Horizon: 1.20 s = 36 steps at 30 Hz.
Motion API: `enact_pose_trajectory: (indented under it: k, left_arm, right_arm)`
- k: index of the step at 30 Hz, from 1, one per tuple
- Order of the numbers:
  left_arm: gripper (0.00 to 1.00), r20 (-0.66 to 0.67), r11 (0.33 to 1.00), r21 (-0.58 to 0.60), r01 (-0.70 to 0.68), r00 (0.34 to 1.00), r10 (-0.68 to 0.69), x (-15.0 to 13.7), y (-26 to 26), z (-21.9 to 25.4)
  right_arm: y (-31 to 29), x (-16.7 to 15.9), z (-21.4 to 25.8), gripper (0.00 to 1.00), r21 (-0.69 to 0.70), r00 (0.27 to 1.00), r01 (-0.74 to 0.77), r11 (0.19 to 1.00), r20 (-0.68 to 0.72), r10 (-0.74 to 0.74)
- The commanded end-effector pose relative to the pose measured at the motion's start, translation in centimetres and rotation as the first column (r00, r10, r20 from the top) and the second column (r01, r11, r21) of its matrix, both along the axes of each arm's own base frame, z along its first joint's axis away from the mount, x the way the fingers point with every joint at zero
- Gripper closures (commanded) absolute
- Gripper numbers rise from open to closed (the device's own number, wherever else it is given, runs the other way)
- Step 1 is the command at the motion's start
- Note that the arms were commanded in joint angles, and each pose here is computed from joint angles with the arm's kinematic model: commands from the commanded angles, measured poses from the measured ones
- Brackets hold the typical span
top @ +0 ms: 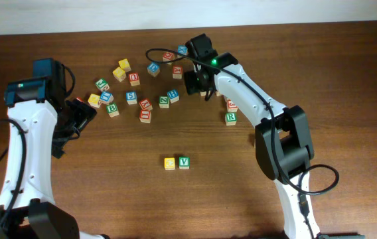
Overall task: Spell out CVPR
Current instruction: 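Lower the right gripper over the blue P block and grasp it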
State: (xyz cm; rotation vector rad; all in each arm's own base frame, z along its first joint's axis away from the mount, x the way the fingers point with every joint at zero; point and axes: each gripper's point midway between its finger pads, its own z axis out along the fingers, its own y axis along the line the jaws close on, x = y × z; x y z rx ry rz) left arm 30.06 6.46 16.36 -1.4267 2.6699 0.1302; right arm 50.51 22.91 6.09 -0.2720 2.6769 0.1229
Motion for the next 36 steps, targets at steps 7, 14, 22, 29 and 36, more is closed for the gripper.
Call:
enact_pose_trajectory:
  k: [7,14,22,29,36]
  left_arm:
    - [0.01,-0.002,1.0,0.0,-0.016,1.0,0.016,-0.1,0.2,-0.1]
    - [0.01,-0.002,1.0,0.0,-0.016,1.0,0.016,-0.1,0.2,-0.1]
    - [0.01,-0.002,1.0,0.0,-0.016,1.0,0.016,-0.1,0.2,-0.1]
    - [0.01,-0.002,1.0,0.0,-0.016,1.0,0.016,-0.1,0.2,-0.1]
    - [0.01,-0.002,1.0,0.0,-0.016,1.0,0.016,-0.1,0.2,-0.1]
  right_arm:
    - [-0.1,0.7,-1.7,0.33,0.002,0.999,0.027,1.0,0.023,-0.027]
    - [-0.4,0.1,-4.0,0.33,-0.024,0.999,0.028,0.999,-0.026,-0.028]
    - [-1.2,-0.3,-4.6,0.41,-0.043,0.995,0.084,0.996,-0.045,-0.085]
    - [-2.0,-0.7,-5.2,0.43,-0.078,0.994,0.093,0.993,-0.052,-0.098]
    - [-2.1,-0.5,-5.5,0.52,-0.077,0.994,0.099,0.992,-0.036,-0.102]
